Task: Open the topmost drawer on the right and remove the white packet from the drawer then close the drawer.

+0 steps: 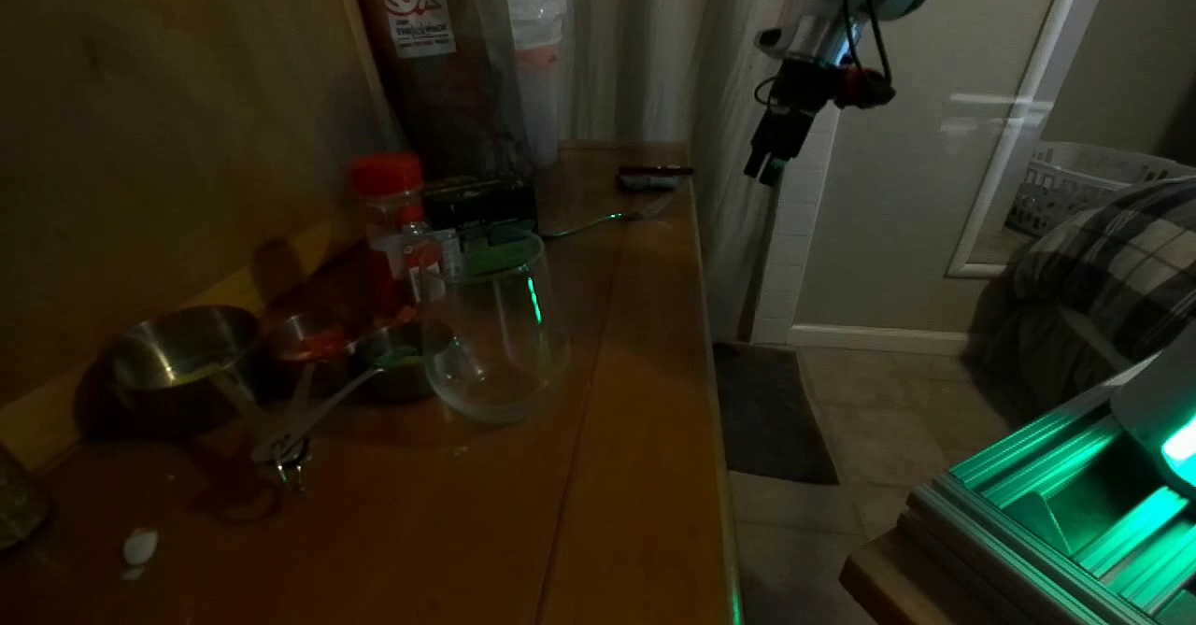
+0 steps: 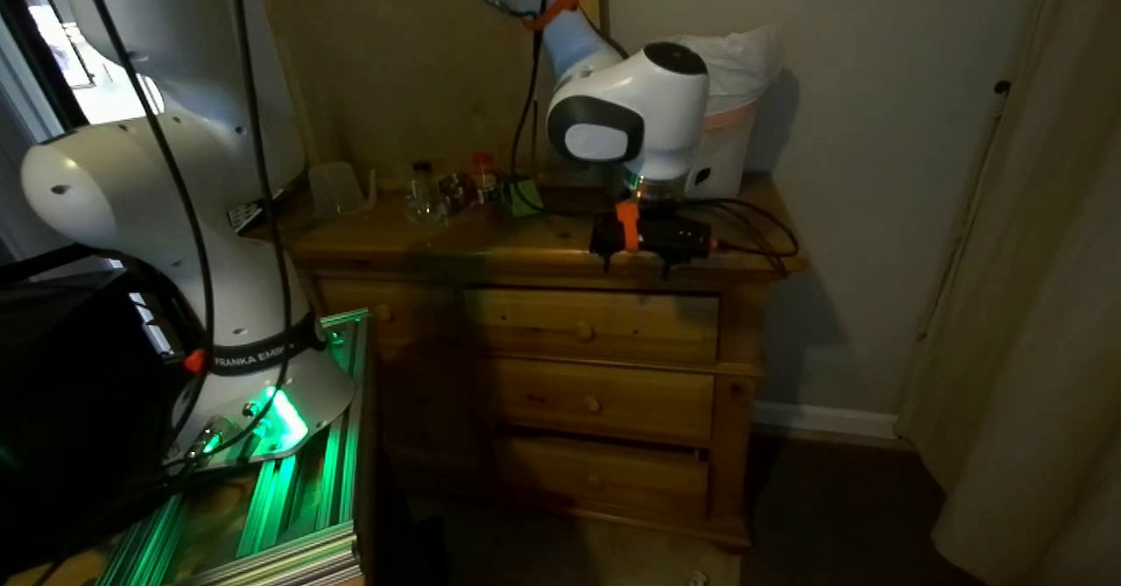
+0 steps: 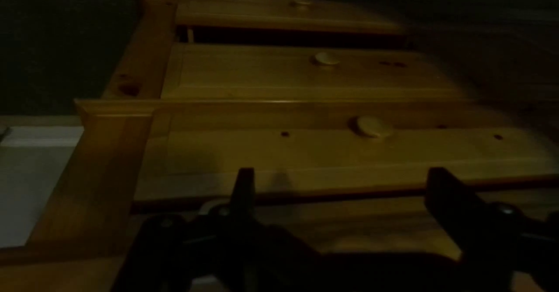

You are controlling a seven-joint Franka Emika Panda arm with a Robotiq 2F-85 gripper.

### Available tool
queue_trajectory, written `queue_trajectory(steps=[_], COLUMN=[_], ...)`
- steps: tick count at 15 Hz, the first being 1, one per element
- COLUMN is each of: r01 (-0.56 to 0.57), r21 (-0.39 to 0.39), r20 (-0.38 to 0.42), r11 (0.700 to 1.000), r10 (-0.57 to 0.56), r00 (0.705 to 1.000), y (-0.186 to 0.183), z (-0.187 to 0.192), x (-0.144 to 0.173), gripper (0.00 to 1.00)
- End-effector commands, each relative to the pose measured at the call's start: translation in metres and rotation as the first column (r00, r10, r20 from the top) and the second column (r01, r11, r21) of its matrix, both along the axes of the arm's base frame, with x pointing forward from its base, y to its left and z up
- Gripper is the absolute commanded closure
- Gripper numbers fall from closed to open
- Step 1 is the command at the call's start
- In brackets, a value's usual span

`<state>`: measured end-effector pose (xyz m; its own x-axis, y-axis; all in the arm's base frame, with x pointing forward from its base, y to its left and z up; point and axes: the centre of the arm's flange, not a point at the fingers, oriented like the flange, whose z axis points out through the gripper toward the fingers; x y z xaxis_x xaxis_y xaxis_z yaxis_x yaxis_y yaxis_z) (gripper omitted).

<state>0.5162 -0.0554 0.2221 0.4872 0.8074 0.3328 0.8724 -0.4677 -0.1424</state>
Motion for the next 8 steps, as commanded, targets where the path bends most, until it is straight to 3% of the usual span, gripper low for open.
queue_trajectory(steps=[1,6,7,8], r01=[0.012,0.057,0.035,0.036], r21=[0.012,0.048,0.043,0.041], r20=[0.028,0.030,0.035,0.040], r11=[1.000,0.997,0.998,0.999], r10=[-0.012,-0.058,-0.036,-0.037], r00=[1.000,0.998,0.999,0.998], y=[0.004,0.007,0.005,0.004], z=[0.069,0.106,0.096,0.101], x=[-0.033,-0.048,-0.029,-0.031], gripper=[0.00,0.00,0.00,0.00])
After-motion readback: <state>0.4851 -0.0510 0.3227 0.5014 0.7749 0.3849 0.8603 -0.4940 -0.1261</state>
